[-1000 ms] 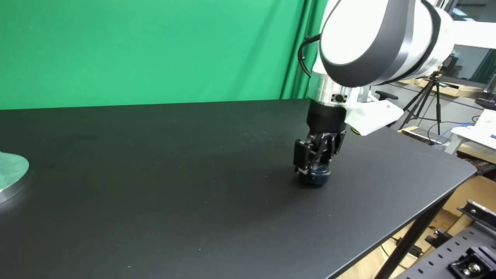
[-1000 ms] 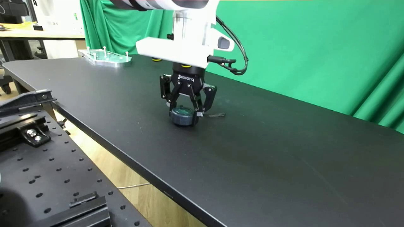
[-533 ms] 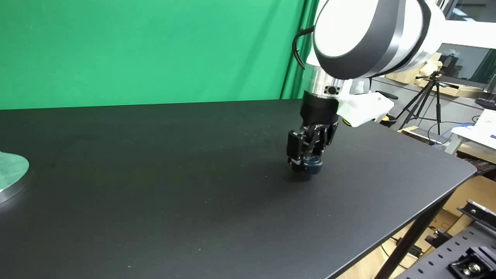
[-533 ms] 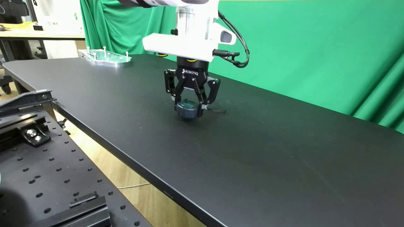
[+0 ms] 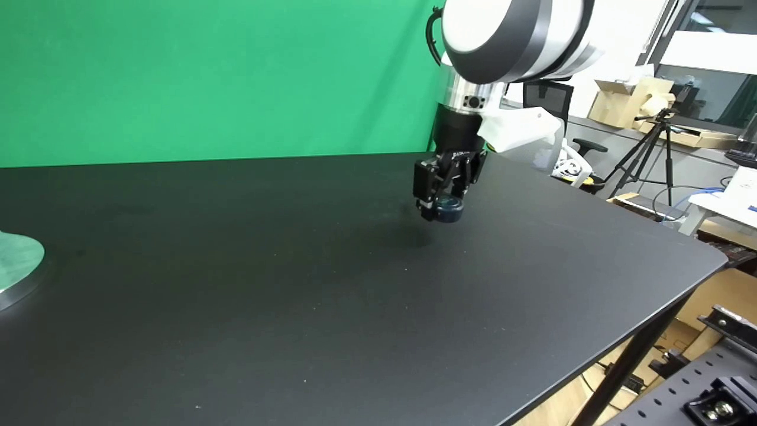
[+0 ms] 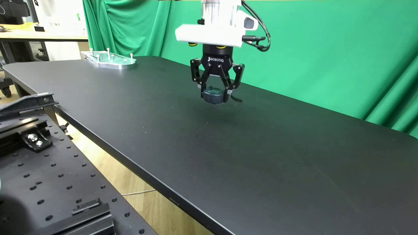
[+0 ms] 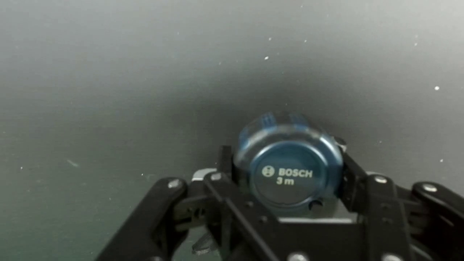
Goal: Pick up the tape from the table and move it forward.
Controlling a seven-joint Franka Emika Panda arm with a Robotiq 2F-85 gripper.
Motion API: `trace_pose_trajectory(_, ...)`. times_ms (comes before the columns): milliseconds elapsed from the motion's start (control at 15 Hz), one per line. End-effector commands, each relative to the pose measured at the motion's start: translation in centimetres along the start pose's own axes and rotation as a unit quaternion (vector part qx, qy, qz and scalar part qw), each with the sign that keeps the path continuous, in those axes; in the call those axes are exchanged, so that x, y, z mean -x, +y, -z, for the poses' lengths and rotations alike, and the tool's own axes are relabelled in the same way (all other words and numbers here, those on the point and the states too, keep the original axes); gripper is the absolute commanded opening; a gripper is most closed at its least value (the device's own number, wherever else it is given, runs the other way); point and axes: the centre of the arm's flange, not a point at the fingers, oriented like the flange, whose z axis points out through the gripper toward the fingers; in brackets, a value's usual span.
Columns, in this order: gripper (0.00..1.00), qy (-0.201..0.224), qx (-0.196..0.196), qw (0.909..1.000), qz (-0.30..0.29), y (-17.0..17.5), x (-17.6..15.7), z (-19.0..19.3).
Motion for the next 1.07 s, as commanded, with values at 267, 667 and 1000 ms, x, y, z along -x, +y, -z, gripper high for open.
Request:
trace_pose_trajectory(267,0.43,-0.016,0.006,0.9998,0.005,0.5,-4.3,-2.0)
trace_pose_trajectory(667,0.43,-0.018,0.002,0.9998,0.011,0.3,-5.0,-3.2)
trace_pose_trajectory(1000,0.97,-0.014,0.0,0.9998,0.013,0.1,-5.1,-3.1)
